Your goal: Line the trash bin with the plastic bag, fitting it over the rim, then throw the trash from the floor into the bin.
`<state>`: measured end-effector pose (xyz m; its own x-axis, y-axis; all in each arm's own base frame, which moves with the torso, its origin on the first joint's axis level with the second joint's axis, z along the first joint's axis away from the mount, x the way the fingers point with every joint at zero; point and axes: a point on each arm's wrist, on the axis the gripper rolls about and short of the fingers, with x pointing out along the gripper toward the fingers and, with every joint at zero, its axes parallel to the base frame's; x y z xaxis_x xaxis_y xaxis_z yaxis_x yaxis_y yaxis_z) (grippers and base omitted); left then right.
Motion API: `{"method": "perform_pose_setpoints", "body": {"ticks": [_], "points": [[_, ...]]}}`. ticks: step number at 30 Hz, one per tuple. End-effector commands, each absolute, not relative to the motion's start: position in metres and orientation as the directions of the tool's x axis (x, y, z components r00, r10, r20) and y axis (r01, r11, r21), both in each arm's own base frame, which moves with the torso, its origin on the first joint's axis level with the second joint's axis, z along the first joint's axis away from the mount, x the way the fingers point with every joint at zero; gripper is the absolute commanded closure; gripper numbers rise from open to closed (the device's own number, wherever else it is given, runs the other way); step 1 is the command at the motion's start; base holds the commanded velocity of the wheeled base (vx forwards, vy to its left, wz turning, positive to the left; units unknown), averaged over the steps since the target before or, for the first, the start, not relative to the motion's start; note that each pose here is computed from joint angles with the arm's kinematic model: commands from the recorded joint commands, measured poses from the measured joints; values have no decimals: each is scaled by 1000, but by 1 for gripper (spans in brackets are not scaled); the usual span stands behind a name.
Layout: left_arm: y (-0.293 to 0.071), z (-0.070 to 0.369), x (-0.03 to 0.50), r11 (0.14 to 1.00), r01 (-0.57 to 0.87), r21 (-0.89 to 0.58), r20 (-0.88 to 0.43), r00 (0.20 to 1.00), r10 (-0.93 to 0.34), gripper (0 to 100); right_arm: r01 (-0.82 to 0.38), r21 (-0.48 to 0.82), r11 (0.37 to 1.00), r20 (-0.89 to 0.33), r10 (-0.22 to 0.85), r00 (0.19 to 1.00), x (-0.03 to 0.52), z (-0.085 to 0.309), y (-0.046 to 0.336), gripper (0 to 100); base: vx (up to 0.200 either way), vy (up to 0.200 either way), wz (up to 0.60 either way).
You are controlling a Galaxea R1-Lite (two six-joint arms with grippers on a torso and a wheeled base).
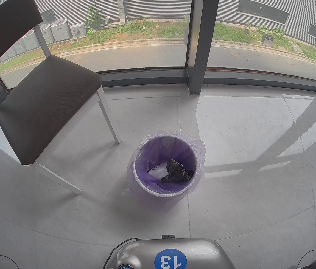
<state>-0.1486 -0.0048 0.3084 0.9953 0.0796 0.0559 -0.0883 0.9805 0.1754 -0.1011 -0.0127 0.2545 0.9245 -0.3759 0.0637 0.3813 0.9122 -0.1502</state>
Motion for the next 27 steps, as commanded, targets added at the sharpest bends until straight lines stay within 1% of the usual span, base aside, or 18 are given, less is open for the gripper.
{"method": "perform_pose_setpoints", "body": {"ticks": [1, 5, 10, 13, 17, 22, 24, 27], "points": [[-5, 286, -196, 981, -101, 167, 168, 983, 73, 0, 405, -74, 911, 181, -387, 904, -144, 232, -13, 0, 0, 0, 0], [-1, 270, -208, 983, -78, 168, 156, 986, 52, 0, 403, -65, 913, 175, -387, 905, -156, 218, -13, 0, 0, 0, 0], [0, 266, -210, 983, -75, 170, 153, 987, 49, 0, 398, -18, 917, 170, -390, 905, -164, 207, -10, 0, 0, 0, 0], [0, 267, -208, 983, -76, 170, 147, 988, 51, 0, 383, -5, 924, 168, -377, 911, -165, 206, -9, 0, 0, 0, 0], [0, 267, -207, 983, -73, 170, 144, 988, 49, 0, 311, -1, 950, 171, -306, 936, -163, 206, -8, 0, 0, 0, 0], [0, 265, -211, 983, -76, 169, 159, 986, 49, 0, 300, 5, 954, 170, -296, 940, -162, 206, -8, 0, 0, 0, 0], [0, 261, -216, 982, -81, 168, 177, 983, 51, 0, 294, 37, 955, 160, -296, 942, -162, 205, -8, 0, 0, 0, 0], [-1, 258, -216, 982, -82, 168, 175, 983, 52, 0, 292, 51, 955, 180, -296, 938, -163, 207, -8, 0, 0, 0, 0]]}}
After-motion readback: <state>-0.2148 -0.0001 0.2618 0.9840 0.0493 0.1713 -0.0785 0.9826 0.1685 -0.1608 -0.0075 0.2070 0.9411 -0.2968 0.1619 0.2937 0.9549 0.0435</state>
